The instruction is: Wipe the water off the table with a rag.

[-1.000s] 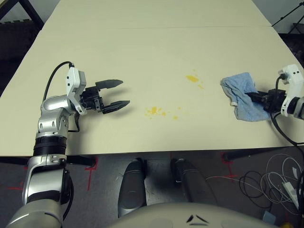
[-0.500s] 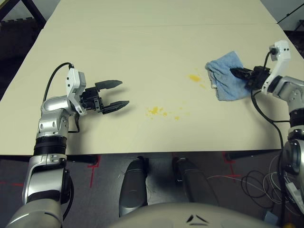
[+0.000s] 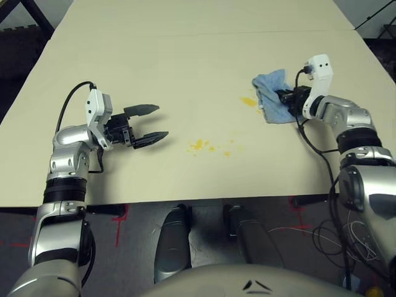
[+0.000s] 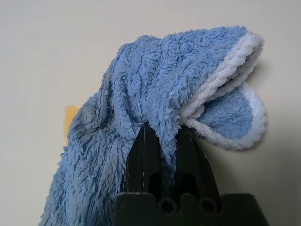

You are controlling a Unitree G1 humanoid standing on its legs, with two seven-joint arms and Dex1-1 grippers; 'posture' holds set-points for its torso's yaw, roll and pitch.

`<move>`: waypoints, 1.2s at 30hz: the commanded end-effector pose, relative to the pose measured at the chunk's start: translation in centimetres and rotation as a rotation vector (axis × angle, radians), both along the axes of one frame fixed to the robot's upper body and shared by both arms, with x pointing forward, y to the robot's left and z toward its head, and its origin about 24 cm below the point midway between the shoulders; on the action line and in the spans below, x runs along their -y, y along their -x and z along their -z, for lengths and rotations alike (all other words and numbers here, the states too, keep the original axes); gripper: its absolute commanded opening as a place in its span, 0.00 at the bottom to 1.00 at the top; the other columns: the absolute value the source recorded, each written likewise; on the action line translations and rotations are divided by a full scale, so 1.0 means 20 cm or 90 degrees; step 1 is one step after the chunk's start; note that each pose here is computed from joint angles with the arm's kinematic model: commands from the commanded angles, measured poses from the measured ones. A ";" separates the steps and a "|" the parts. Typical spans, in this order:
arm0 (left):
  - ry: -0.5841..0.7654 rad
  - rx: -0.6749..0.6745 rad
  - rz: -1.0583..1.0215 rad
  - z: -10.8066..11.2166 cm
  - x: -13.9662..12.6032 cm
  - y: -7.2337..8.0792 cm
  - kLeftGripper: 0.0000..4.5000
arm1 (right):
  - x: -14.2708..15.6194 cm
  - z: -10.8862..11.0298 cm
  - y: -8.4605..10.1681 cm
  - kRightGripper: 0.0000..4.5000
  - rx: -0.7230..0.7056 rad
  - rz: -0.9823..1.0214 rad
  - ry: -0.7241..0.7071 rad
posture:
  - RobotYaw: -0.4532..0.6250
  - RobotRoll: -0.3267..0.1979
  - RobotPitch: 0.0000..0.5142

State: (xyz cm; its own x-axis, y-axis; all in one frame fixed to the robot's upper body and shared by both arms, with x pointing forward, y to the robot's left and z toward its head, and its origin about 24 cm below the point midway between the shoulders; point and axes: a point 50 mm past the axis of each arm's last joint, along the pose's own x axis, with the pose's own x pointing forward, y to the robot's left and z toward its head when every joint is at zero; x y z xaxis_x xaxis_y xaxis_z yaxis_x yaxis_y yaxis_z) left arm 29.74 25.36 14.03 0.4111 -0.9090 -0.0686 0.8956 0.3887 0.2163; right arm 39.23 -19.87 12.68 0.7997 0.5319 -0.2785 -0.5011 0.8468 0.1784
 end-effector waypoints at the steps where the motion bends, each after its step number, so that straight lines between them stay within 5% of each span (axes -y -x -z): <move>1: -0.012 0.003 0.007 0.00 0.00 0.02 1.00 | -0.17 0.16 0.02 0.01 -0.081 -0.057 0.003 | 0.59 0.62 0.43; 12: -0.015 0.000 0.004 0.01 0.00 0.02 1.00 | -0.46 0.11 -0.02 0.01 -0.059 -0.107 -0.014 | 0.60 0.62 0.43; 17: -0.016 0.001 0.001 0.01 -0.01 0.03 1.00 | -0.43 0.10 -0.03 0.01 -0.054 -0.094 -0.005 | 0.60 0.62 0.42; 30: -0.022 -0.006 -0.005 0.02 -0.03 0.03 1.00 | 0.23 0.03 0.05 0.01 -0.051 0.036 0.088 | 0.59 0.62 0.44; 36: -0.030 -0.009 -0.002 0.02 -0.04 0.02 1.00 | 0.36 -0.06 0.10 0.01 -0.046 0.029 0.099 | 0.58 0.62 0.45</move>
State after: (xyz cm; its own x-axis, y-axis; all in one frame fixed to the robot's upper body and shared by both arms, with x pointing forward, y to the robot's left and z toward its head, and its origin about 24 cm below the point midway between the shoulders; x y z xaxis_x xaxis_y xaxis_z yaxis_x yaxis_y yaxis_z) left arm 29.38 25.87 14.03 0.4200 -0.9030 -0.0911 0.8915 0.3916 0.2279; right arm 37.81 -26.29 14.02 0.8094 0.4509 -0.3763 -0.4551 0.8865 0.0833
